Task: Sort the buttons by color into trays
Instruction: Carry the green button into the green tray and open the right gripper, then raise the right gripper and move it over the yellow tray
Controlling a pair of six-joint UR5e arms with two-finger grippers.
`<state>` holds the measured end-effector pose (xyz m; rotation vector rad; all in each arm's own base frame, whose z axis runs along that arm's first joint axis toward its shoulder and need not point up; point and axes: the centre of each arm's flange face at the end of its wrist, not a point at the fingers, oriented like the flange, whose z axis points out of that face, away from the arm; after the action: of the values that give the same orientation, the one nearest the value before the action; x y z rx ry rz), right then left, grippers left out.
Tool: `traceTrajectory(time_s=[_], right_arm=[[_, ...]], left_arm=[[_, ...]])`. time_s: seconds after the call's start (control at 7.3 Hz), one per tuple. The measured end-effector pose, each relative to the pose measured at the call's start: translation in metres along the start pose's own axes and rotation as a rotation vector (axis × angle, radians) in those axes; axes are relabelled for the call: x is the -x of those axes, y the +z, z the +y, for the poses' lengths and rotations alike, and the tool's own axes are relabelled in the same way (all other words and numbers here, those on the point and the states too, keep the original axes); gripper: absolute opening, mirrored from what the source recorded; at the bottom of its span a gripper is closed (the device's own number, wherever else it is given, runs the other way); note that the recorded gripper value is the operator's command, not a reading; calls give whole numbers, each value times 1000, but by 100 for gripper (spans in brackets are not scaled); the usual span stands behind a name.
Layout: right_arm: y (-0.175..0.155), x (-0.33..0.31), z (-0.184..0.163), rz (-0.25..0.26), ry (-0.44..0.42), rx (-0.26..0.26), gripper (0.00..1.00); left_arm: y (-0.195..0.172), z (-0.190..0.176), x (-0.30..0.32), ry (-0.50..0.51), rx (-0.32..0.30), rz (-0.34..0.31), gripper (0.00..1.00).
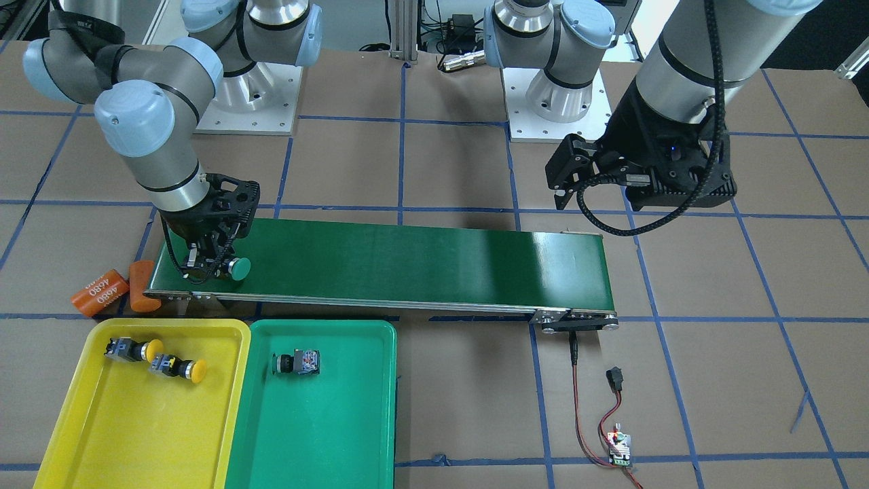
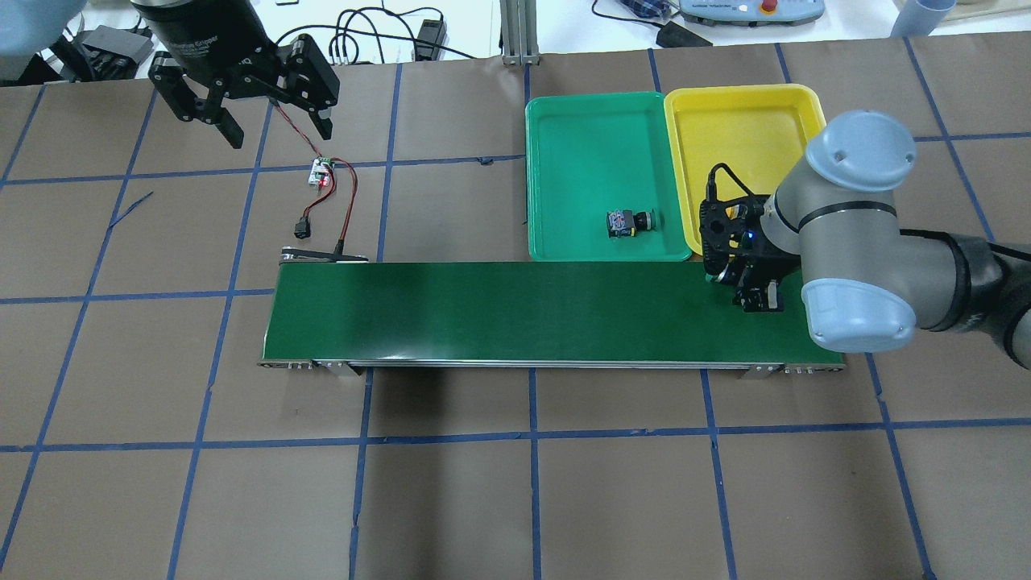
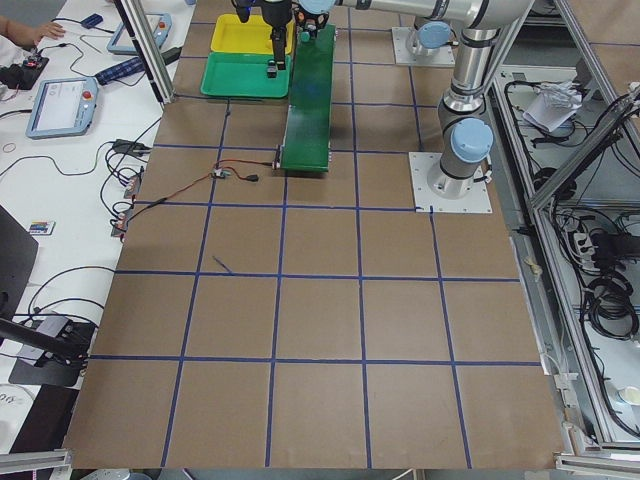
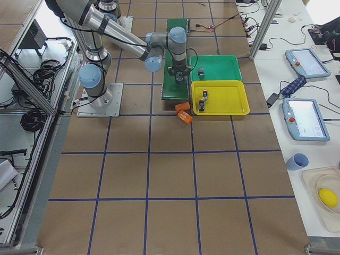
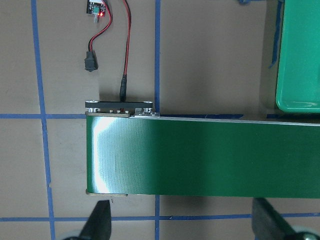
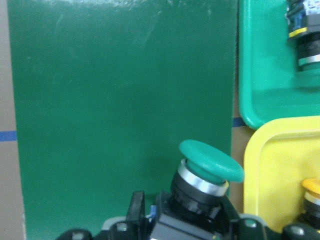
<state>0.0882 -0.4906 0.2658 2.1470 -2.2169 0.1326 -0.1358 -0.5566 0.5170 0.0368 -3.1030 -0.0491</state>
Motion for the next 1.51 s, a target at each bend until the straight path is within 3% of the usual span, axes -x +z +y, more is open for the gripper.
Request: traceTrajectory(time_s=[0.27,0.55,0.69,0.82,0.96,1.1,1.51], right_arm=[[-3,-37,-47,21,-98,-16,12],[13,-59,-118,22,-228,-33,14],[22,-66,-154,22,-291,-33,20],[32,-72,-180,23,-335,-38,30],[42,-77,-194,20,-367,-44,51],[47,-79,-200,18,-388,-47,97],[54,-84,-199,11,-401,-46,100]], left_arm=[[1,-1,0,0,1,-1,100],[2,-2,0,0,-1,0,100],[2,-2,0,0,-2,0,100],[2,-2,0,0,-2,0,100],[1,-2,0,0,-3,1,100],[0,-2,0,0,-5,0,100],[0,-2,0,0,-4,0,100]])
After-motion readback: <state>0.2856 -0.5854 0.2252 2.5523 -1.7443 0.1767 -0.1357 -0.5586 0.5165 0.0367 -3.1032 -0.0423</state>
